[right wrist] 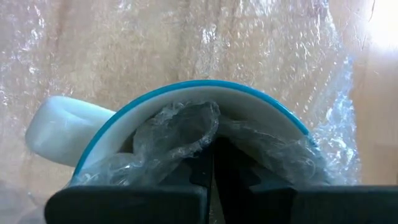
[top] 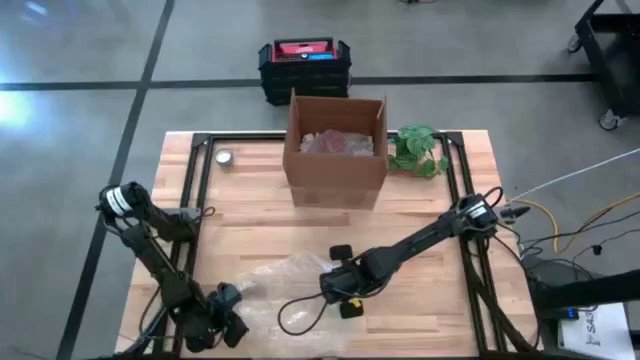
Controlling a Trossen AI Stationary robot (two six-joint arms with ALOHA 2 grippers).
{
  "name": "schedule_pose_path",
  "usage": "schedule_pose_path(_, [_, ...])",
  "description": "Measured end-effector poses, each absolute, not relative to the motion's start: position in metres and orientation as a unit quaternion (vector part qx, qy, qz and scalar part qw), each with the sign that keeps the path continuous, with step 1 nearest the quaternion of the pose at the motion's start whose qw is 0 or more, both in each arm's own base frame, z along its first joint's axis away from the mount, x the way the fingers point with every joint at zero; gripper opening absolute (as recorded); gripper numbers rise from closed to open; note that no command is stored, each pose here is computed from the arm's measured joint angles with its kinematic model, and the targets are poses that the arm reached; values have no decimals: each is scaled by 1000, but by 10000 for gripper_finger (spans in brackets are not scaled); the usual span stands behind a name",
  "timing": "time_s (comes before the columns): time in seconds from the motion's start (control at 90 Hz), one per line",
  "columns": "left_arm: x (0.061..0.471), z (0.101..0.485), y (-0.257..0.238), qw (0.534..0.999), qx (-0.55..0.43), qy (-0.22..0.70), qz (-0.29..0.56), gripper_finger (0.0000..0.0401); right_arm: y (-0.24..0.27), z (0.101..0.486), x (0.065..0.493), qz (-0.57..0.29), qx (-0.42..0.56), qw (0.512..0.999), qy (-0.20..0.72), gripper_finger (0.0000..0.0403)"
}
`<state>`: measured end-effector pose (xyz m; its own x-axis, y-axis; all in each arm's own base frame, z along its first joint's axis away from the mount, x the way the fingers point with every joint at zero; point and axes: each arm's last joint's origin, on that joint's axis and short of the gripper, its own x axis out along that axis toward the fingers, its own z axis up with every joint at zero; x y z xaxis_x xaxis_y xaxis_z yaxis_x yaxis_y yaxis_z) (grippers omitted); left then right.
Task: Wrap mug
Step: Wrap the white mug with the transparent bubble wrap
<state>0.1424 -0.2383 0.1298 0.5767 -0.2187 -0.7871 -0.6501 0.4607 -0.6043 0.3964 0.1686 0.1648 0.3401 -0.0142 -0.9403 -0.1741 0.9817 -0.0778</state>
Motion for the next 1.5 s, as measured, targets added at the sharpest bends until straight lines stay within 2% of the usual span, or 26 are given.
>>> schedule_pose_path(0.089, [141,125,-234,737,-498,428,159,241,169,165,398,51,-79,821,563,0])
schedule_pose_path(0.211, [142,120,-233,750,-491,413,162,193,170,165,401,53,-76,827,554,0])
schedule_pose_path(0.356, [145,119,-234,771,-476,397,150,116,169,165,401,52,-75,829,552,0])
schedule_pose_path(0.478, [145,117,-232,781,-460,395,147,31,168,166,404,44,-66,836,543,0])
schedule_pose_path(0.533, [146,118,-232,789,-456,384,149,12,167,167,407,38,-53,843,534,0])
schedule_pose_path(0.733, [146,133,-228,805,-462,344,141,2,163,174,405,25,-42,843,536,0])
schedule_pose_path(1.111, [156,184,-227,865,-421,256,95,1,155,230,391,43,-38,869,491,0])
schedule_pose_path(1.344, [177,215,-224,908,-357,199,92,0,142,259,359,21,-44,838,543,0])
schedule_pose_path(1.5, [211,231,-212,932,-289,198,94,0,142,250,346,-10,-41,811,583,0])
